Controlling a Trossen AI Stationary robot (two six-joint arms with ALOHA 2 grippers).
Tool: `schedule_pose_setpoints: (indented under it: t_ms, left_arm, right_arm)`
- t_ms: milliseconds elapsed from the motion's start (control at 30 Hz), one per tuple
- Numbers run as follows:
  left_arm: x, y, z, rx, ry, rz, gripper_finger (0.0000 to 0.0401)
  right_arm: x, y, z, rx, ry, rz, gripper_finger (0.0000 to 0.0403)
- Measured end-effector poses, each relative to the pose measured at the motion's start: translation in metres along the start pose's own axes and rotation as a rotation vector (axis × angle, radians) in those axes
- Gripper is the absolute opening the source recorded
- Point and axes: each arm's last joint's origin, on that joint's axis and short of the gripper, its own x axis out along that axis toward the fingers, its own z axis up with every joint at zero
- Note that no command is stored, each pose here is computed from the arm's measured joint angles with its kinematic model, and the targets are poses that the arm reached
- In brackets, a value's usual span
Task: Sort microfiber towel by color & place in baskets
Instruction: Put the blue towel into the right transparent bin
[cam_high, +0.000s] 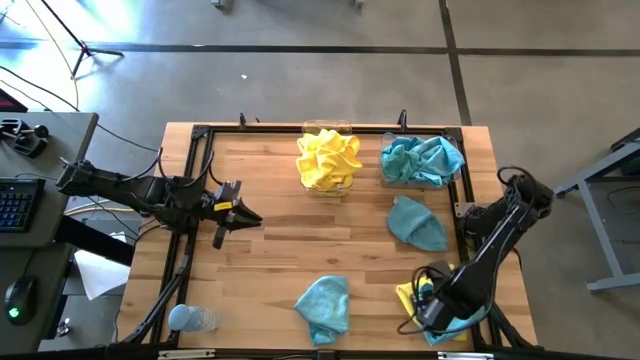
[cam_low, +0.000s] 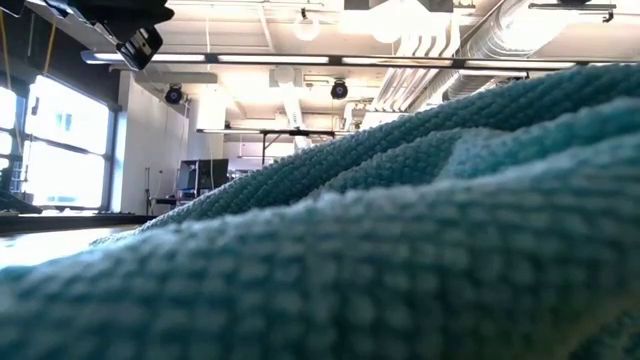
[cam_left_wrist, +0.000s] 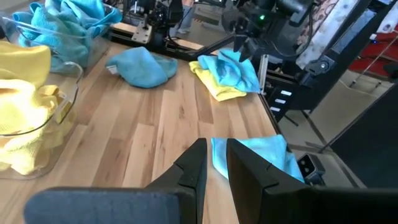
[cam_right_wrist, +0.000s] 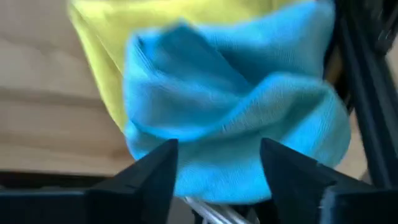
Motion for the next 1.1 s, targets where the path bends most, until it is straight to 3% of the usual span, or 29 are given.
schedule_pose_setpoints:
  t_ms: [233, 567, 733, 1033, 1100]
  left_arm:
    - [0.0, 0.0, 0.0, -0.025, 0.003, -0.009, 0.005]
    - [0.0, 0.0, 0.0, -0.043, 0.0, -0.008, 0.005]
    - [0.0, -0.001, 0.001, -0.043, -0.009, -0.01, 0.005]
    - [0.0, -0.001, 0.001, -0.038, -0.012, -0.01, 0.005]
    - [0.0, -0.001, 0.001, -0.037, -0.012, -0.01, 0.005]
  right_arm:
    - [0.033, 0.0, 0.001, -0.014, 0.042, 0.015, 0.0293]
    - [0.082, -0.001, 0.015, -0.056, 0.085, 0.084, 0.0291]
    - [0.092, -0.002, 0.019, -0.056, 0.093, 0.107, 0.0228]
    - [0.09, -0.003, 0.019, -0.057, 0.094, 0.112, 0.0022]
    - [0.087, -0.003, 0.019, -0.058, 0.101, 0.127, 0.0012]
